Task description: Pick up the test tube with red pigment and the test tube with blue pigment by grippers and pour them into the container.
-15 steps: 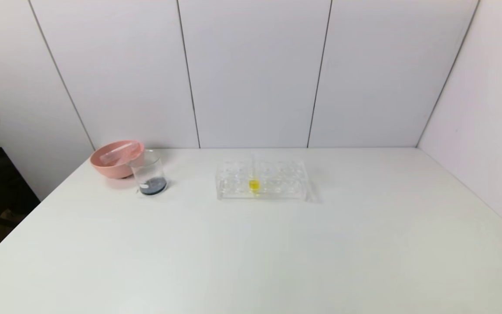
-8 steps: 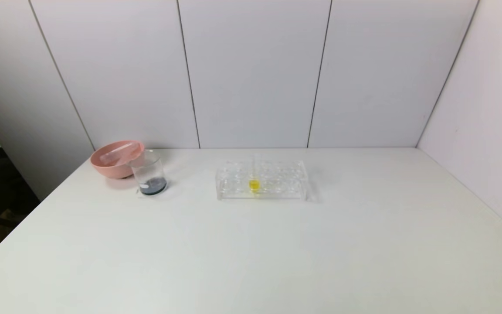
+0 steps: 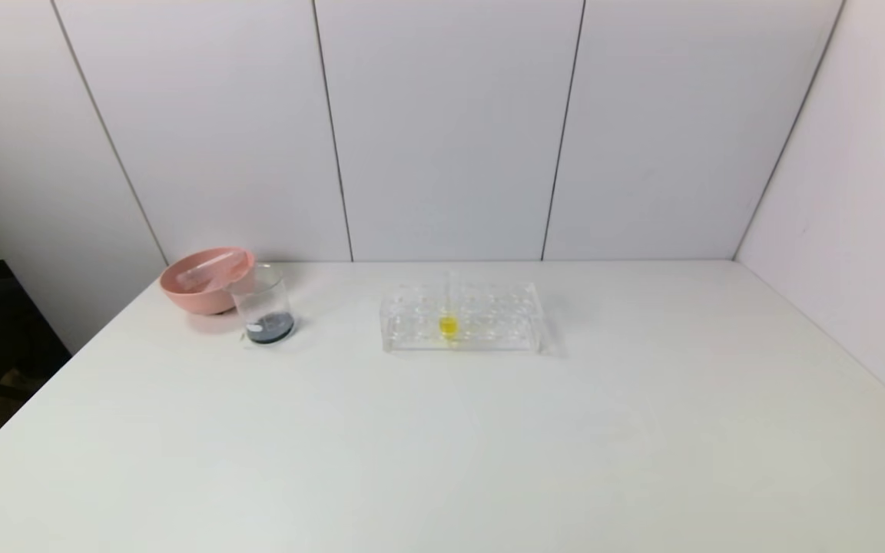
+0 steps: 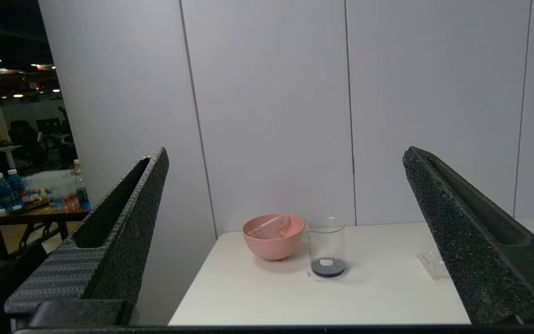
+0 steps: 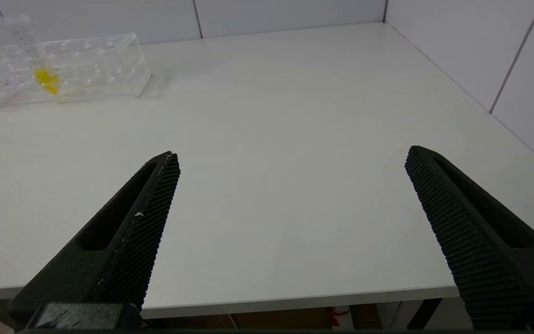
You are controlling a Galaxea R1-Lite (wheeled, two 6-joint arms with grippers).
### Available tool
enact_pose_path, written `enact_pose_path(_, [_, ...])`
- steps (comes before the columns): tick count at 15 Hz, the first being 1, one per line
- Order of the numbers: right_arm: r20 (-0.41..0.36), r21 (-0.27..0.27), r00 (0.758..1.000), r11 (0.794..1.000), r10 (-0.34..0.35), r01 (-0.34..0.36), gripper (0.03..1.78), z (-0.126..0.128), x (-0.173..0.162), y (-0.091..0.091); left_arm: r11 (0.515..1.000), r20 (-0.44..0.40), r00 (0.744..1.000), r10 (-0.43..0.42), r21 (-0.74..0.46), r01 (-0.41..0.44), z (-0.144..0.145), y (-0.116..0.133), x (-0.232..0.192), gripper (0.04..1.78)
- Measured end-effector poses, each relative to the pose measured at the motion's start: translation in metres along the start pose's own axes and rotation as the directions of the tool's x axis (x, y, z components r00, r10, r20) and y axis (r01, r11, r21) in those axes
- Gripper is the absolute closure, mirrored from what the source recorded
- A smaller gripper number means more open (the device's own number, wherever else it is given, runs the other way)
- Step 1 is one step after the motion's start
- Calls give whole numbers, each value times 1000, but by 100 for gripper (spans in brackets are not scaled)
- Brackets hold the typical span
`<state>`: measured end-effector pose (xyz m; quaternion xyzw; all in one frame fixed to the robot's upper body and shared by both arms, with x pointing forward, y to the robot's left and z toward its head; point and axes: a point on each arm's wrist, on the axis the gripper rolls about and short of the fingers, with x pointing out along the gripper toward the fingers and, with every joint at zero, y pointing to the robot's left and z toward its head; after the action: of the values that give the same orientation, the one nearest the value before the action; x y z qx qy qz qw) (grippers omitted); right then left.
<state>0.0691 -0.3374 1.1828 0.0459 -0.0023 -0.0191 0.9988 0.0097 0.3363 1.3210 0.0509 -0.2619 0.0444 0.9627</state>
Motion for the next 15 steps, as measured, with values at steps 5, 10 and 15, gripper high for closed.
enact_pose_path(5, [0, 0, 1000, 1000, 0, 0, 4, 0, 0, 0, 999, -234, 972, -36, -4, 36, -96, -13, -6, 6])
enact_pose_path(10, [0, 0, 1000, 1000, 0, 0, 4, 0, 0, 0, 992, -493, 864, -103, -108, 57, -146, -19, -19, 6])
enact_pose_path(15, [0, 1, 1000, 1000, 0, 0, 4, 0, 0, 0, 992, -500, 860, -105, -110, 57, -148, -19, -19, 6])
